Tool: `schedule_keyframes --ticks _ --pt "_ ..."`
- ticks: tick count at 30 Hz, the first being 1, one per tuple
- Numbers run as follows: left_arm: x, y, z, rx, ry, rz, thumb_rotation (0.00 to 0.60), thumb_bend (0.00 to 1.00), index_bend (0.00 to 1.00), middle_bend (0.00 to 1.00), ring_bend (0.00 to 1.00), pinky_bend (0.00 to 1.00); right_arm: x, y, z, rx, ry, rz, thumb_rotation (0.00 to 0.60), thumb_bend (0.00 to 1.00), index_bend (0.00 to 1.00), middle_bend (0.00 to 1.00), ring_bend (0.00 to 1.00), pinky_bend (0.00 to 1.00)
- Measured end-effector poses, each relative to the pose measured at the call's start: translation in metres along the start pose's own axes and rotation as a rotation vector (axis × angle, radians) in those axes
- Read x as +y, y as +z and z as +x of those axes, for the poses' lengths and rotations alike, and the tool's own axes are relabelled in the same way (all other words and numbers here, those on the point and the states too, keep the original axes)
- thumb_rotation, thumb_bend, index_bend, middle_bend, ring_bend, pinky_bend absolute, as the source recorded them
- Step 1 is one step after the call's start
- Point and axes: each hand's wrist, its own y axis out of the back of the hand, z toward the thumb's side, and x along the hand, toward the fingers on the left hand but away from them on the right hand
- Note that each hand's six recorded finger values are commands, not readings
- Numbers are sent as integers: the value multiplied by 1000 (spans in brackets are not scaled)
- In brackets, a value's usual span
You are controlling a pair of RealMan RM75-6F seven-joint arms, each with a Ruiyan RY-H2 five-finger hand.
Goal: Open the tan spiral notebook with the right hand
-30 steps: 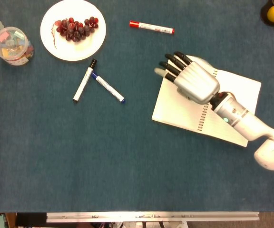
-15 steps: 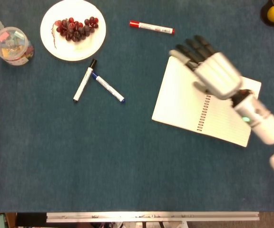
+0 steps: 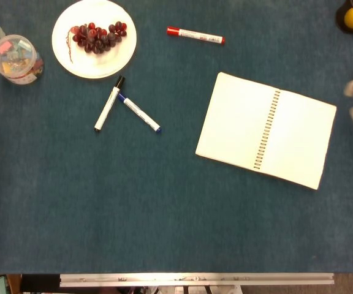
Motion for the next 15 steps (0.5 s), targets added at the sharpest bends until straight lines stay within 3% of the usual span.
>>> schedule_keyframes --ticks 9,15 --pt "-5 10 8 -34 -5 -4 600 408 247 157 179 102 8 -42 58 -184 -14 1 600 280 483 372 243 269" --pt "-6 13 10 -43 -6 -7 600 408 247 157 179 103 10 -50 70 -222 -20 -14 600 280 488 373 243 269"
